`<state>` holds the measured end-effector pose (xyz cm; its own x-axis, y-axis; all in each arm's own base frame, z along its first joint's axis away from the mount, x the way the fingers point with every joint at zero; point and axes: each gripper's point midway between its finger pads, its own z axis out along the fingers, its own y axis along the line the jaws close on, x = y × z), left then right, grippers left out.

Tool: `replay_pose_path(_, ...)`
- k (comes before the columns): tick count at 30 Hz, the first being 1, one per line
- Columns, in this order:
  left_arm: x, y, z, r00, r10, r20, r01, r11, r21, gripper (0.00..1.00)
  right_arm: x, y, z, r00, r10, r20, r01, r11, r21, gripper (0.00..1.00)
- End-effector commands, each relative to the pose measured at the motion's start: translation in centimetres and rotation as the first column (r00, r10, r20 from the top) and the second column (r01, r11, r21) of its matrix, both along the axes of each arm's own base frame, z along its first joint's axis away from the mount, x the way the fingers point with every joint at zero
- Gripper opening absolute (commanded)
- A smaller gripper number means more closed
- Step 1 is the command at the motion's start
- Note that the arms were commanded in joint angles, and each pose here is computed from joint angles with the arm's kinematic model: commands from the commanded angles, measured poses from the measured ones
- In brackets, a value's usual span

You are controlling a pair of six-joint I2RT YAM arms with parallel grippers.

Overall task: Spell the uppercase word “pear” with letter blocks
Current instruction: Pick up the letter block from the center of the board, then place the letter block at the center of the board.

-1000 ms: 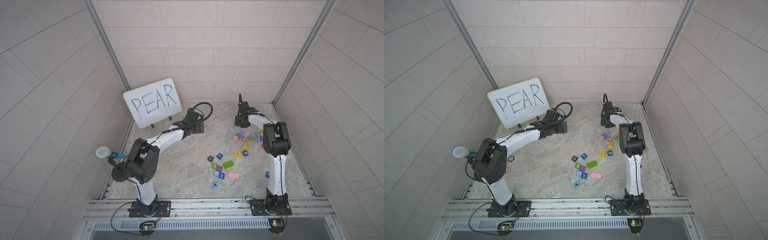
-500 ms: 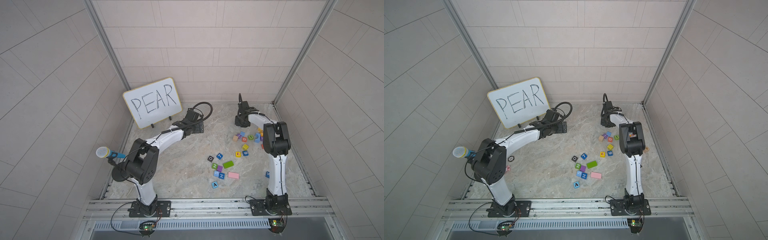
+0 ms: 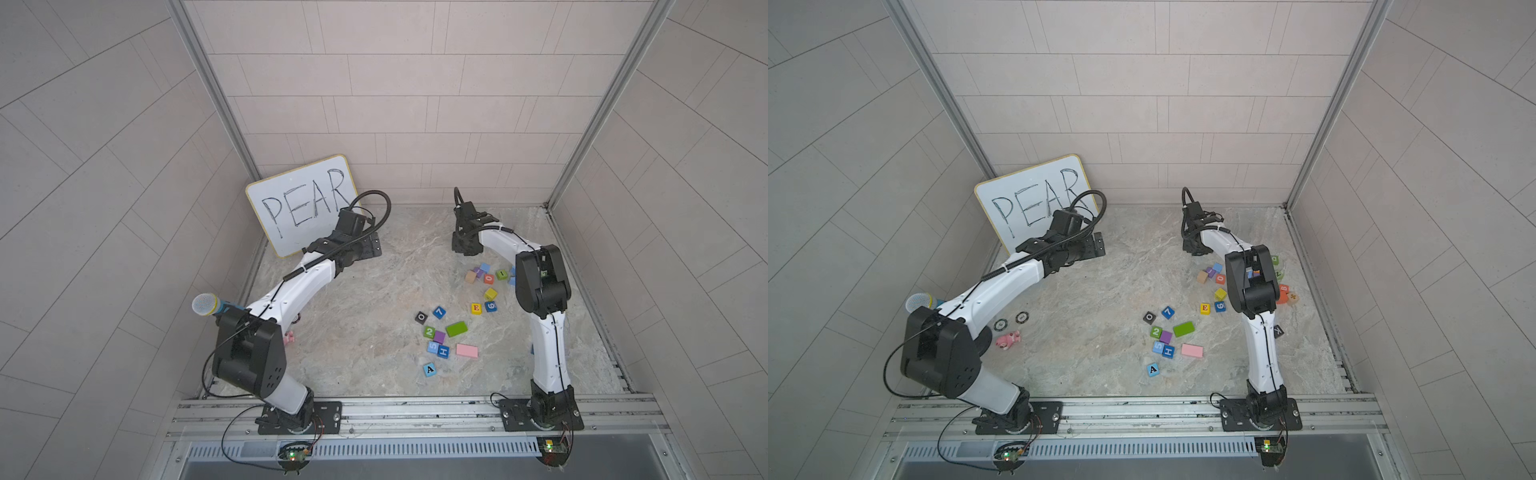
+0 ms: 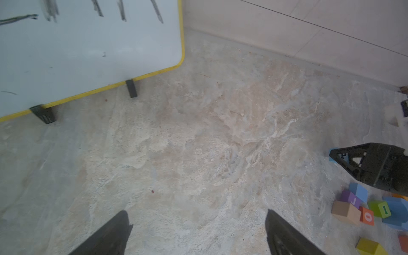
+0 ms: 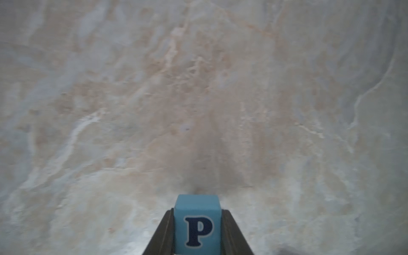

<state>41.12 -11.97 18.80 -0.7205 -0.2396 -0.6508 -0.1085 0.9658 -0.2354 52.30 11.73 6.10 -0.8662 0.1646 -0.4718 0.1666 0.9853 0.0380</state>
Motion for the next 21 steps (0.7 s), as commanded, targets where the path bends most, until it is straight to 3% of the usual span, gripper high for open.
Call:
replay_pose_path(1, -1.9, 2.6, -1.3, 0.994, 0.073, -0.081, -0.076, 0.997, -0.029, 1.00, -0.4, 4.5, 4.6, 0.996, -0.010, 0.084, 0.005, 0.998, 0.056, 0.30)
replay_pose_path(6, -2.7, 5.3, -2.2, 0.981, 0.154, -0.118, -0.167, 0.981, -0.104, 1.00, -1.4, 13.4, 6.1, 0.987, 0.064, 0.146, -0.085, 0.986, 0.141, 0.29)
replay_pose_path(12, -3.8, 6.7, -2.4, 0.974, 0.194, -0.118, -0.207, 0.972, -0.109, 1.00, -3.7, 23.1, 5.8, 0.976, 0.135, 0.170, -0.170, 0.963, 0.211, 0.29)
replay_pose_path(21, -6.1, 10.8, -3.1, 0.935, 0.341, -0.101, -0.353, 0.924, -0.150, 0.99, -7.0, 31.9, 3.1, 0.975, 0.149, 0.164, -0.192, 0.936, 0.296, 0.27)
